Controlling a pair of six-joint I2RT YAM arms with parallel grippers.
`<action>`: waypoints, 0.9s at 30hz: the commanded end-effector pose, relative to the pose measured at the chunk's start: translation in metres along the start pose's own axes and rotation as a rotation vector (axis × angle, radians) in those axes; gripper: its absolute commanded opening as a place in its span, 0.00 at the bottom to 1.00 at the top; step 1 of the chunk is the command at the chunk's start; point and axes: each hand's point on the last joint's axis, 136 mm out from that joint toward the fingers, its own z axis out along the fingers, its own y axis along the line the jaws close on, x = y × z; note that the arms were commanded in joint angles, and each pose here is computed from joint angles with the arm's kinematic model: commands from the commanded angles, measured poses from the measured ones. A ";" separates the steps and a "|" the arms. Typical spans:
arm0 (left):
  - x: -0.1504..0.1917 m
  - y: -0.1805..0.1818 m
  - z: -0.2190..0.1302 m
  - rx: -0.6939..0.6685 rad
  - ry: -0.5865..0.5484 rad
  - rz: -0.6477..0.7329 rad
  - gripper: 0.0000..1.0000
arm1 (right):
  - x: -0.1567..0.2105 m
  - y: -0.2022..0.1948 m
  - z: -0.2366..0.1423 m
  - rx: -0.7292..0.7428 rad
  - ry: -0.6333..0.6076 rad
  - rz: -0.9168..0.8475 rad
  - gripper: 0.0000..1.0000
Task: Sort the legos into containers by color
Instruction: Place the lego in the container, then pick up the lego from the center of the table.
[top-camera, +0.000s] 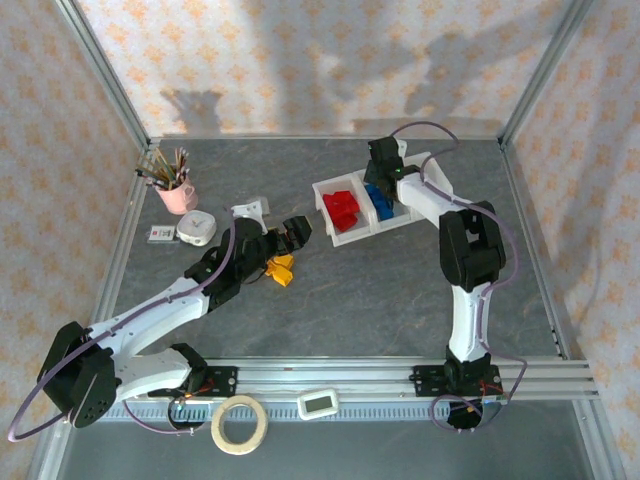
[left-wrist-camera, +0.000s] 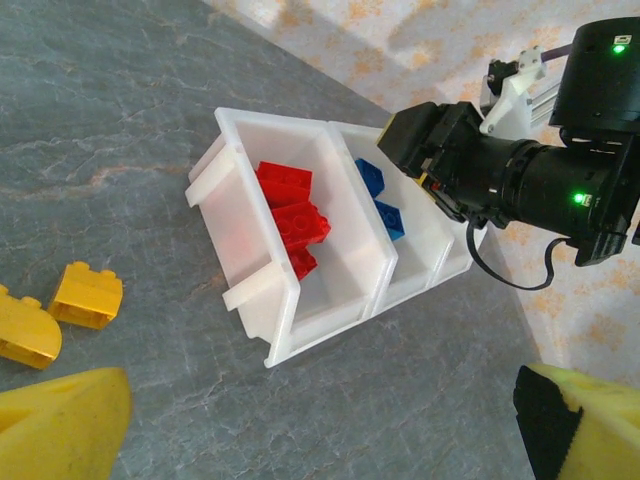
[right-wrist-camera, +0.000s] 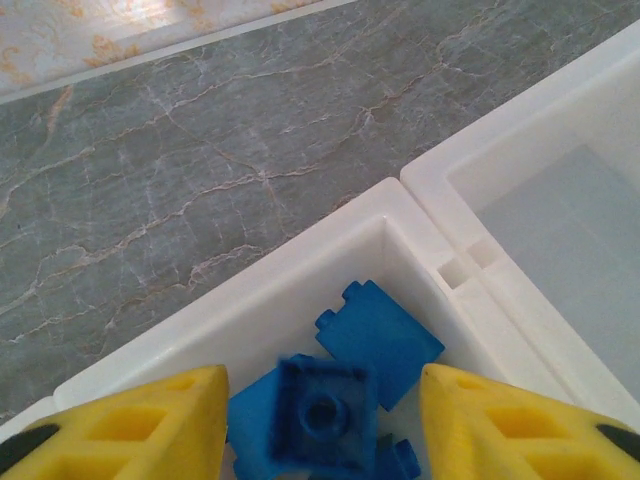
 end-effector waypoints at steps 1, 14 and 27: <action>-0.016 -0.016 -0.002 0.043 -0.048 0.022 0.99 | -0.018 0.007 -0.018 -0.024 -0.026 -0.004 0.58; -0.017 0.009 -0.029 -0.004 -0.090 0.011 0.99 | 0.047 0.045 -0.103 -0.197 0.028 -0.096 0.65; -0.010 0.057 -0.070 -0.130 -0.140 -0.032 0.99 | 0.161 0.127 -0.148 -0.358 0.143 -0.247 0.71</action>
